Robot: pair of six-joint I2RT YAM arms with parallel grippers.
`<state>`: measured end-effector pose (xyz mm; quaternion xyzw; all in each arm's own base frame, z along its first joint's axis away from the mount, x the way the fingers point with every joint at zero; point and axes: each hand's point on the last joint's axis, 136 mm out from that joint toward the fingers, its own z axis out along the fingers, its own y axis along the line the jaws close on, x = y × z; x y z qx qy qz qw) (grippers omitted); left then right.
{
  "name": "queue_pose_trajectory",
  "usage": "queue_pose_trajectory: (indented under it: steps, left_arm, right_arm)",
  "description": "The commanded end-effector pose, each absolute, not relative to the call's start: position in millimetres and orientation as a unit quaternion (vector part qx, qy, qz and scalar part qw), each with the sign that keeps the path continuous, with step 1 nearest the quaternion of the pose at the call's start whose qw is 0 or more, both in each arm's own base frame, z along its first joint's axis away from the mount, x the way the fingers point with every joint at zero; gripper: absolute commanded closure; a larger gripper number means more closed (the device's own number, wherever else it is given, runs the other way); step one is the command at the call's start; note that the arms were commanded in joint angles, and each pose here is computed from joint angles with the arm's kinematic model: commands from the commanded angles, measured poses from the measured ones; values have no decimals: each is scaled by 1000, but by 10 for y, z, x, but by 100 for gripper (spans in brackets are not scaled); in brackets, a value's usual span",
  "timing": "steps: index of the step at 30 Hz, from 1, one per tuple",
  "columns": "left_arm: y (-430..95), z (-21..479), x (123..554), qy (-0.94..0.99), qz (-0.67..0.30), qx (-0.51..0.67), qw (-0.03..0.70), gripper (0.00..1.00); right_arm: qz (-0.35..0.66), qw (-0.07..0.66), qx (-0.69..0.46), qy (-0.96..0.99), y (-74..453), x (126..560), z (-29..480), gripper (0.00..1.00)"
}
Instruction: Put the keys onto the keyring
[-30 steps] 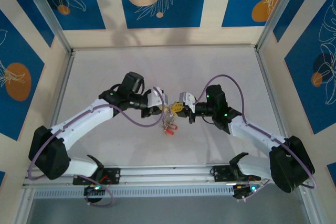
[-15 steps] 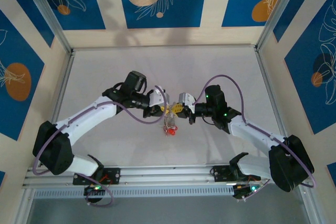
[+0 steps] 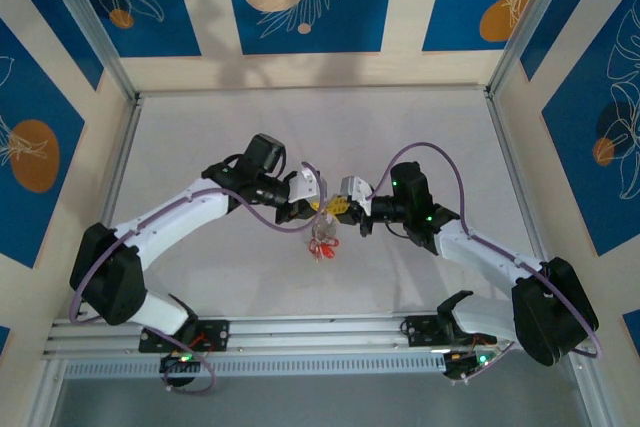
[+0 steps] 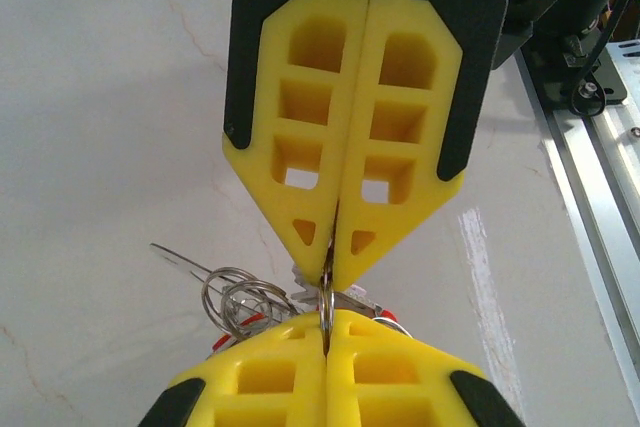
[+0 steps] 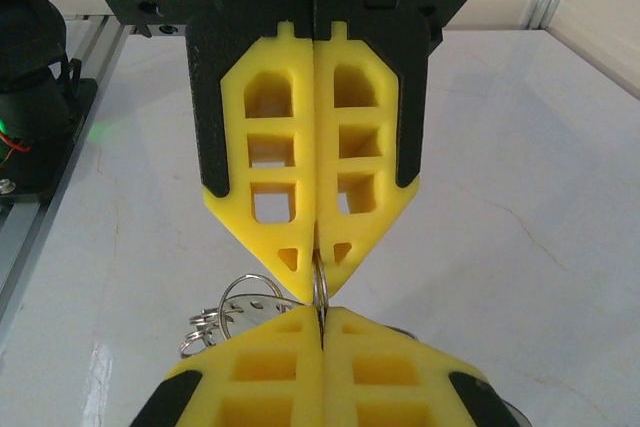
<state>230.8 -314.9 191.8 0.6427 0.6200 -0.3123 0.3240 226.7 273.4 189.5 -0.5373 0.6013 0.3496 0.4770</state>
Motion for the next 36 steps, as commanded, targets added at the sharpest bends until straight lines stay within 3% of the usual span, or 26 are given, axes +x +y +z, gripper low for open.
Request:
queue_pose_trajectory:
  steps: [1, 6, 17, 19, 23, 36]
  left_arm:
    - [-3180, 2016, 2327, 621, -308, 645, 322, 100]
    - [-3184, 2098, 2340, 619, -309, 640, 334, 100]
    - [-3147, 2172, 2306, 594, -294, 656, 362, 100]
    - [-3146, 2198, 2308, 590, -292, 656, 369, 100]
    - [-3149, 2212, 2311, 588, -291, 656, 373, 100]
    - [-3223, 2328, 2300, 575, -316, 646, 391, 100]
  right_arm:
    - [338, 494, -541, 591, 2747, 2293, 1993, 98]
    - [338, 486, -533, 605, 2702, 2304, 1941, 83]
    - [349, 475, -531, 609, 2709, 2299, 1926, 81]
    - [350, 471, -529, 613, 2702, 2302, 1914, 84]
    - [361, 463, -530, 612, 2707, 2272, 1926, 99]
    - [376, 408, -505, 662, 2687, 2348, 1713, 100]
